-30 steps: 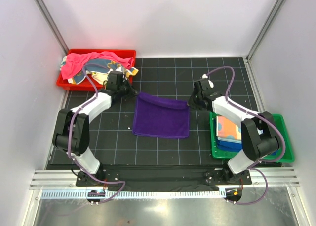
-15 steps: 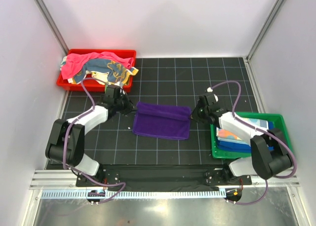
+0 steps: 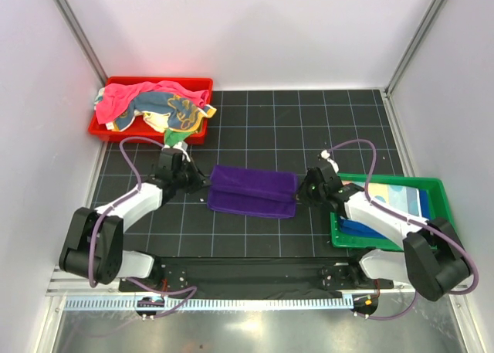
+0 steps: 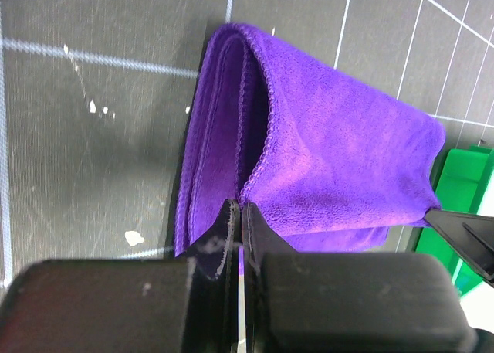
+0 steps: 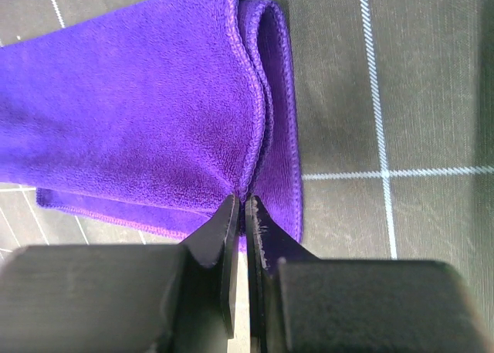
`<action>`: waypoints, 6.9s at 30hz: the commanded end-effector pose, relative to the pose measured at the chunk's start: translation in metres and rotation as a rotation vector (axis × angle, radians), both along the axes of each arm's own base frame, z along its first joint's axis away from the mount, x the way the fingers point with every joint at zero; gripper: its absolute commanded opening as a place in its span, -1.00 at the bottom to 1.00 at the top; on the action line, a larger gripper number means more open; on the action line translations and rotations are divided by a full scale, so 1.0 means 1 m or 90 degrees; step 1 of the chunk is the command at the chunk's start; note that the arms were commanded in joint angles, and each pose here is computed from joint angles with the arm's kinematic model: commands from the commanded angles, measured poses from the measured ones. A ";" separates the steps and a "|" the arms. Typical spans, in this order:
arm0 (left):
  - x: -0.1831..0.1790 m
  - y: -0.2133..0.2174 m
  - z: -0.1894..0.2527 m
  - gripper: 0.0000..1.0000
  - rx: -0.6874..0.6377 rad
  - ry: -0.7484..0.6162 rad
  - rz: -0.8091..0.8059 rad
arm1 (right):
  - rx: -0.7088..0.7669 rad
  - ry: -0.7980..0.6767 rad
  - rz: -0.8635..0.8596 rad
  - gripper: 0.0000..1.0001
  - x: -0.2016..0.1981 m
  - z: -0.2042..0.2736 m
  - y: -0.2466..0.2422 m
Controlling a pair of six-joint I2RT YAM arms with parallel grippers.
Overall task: Fold and stack the towels
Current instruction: Fold the towel, then neatly place the folded towel into the bin
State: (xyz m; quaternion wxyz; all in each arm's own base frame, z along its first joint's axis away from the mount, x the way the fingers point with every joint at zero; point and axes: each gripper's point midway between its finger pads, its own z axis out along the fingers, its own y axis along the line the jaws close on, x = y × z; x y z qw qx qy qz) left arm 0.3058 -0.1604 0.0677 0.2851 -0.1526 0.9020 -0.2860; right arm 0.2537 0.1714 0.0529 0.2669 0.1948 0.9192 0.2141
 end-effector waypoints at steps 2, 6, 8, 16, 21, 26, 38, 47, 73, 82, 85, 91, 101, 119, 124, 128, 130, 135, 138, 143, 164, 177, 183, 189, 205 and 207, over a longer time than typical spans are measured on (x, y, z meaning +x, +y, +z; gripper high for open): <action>-0.003 -0.003 0.013 -1.00 -0.022 -0.036 -0.004 | 0.002 -0.036 -0.026 -0.98 0.001 0.012 -0.003; -0.011 -0.003 0.009 -1.00 -0.022 -0.030 -0.005 | 0.000 -0.038 -0.025 -0.98 -0.005 0.013 -0.002; -0.014 -0.004 0.007 -1.00 -0.022 -0.026 -0.007 | -0.003 -0.035 -0.022 -0.98 -0.009 0.012 -0.001; -0.027 -0.002 -0.002 -1.00 -0.022 -0.014 -0.003 | -0.006 -0.033 -0.026 -0.98 -0.020 0.007 -0.004; -0.033 -0.001 -0.004 -1.00 -0.026 -0.011 0.001 | -0.007 -0.034 -0.022 -0.98 -0.027 0.007 -0.004; -0.037 0.000 -0.002 -1.00 -0.030 -0.017 0.003 | -0.008 -0.030 -0.022 -0.98 -0.033 0.004 -0.007; -0.050 0.001 -0.014 -0.53 -0.030 -0.012 0.009 | -0.009 -0.004 -0.005 -0.65 -0.045 -0.014 -0.005; -0.047 0.006 0.030 -0.38 -0.023 -0.059 0.023 | -0.028 -0.048 -0.004 -0.22 -0.044 0.023 -0.016; -0.029 -0.004 -0.034 -0.58 0.103 0.005 0.036 | -0.047 0.009 0.032 -0.42 -0.051 -0.020 -0.009; -0.028 0.001 0.032 -0.58 0.182 -0.022 0.042 | -0.066 -0.089 0.022 -0.32 -0.033 0.066 -0.019; -0.033 -0.025 0.050 -0.59 0.195 -0.054 0.021 | -0.078 -0.126 0.009 -0.31 -0.031 0.100 -0.029; -0.032 -0.083 0.059 -0.49 0.231 -0.089 0.018 | -0.079 -0.211 -0.033 -0.28 -0.045 0.172 -0.059; -0.029 -0.210 0.045 -0.03 0.330 -0.138 -0.013 | -0.054 -0.313 -0.071 -0.23 -0.097 0.248 -0.112; -0.037 -0.268 0.000 0.25 0.482 -0.114 -0.007 | -0.049 -0.357 -0.056 -0.19 -0.132 0.266 -0.136; -0.041 -0.272 -0.017 0.26 0.484 -0.092 -0.023 | -0.044 -0.358 -0.055 -0.20 -0.135 0.266 -0.137; -0.043 -0.274 -0.022 0.26 0.481 -0.085 -0.038 | -0.045 -0.357 -0.054 -0.20 -0.135 0.265 -0.138; -0.042 -0.277 -0.024 0.27 0.471 -0.087 -0.040 | -0.045 -0.356 -0.055 -0.19 -0.135 0.265 -0.137; -0.043 -0.271 -0.024 0.28 0.466 -0.081 -0.040 | -0.045 -0.355 -0.054 -0.20 -0.134 0.264 -0.137; -0.045 -0.266 -0.026 0.30 0.463 -0.078 -0.038 | -0.042 -0.358 -0.055 -0.19 -0.134 0.265 -0.137; -0.047 -0.266 -0.020 0.32 0.431 -0.089 -0.043 | -0.047 -0.356 -0.056 -0.19 -0.133 0.264 -0.137; -0.043 -0.271 0.000 0.31 0.397 -0.120 -0.051 | -0.052 -0.349 -0.048 -0.20 -0.131 0.259 -0.134; -0.042 -0.277 0.020 0.31 0.370 -0.144 -0.070 | -0.050 -0.349 -0.045 -0.19 -0.130 0.259 -0.132; -0.042 -0.279 0.004 0.30 0.398 -0.119 -0.076 | -0.054 -0.346 -0.048 -0.19 -0.130 0.257 -0.133; -0.045 -0.284 -0.020 0.26 0.412 -0.091 -0.091 | -0.057 -0.346 -0.047 -0.19 -0.131 0.258 -0.135; -0.046 -0.259 -0.043 0.16 0.444 -0.051 -0.072 | -0.054 -0.341 -0.040 -0.19 -0.128 0.256 -0.130; -0.047 -0.256 -0.049 0.10 0.451 -0.045 -0.075 | -0.055 -0.339 -0.040 -0.19 -0.128 0.255 -0.129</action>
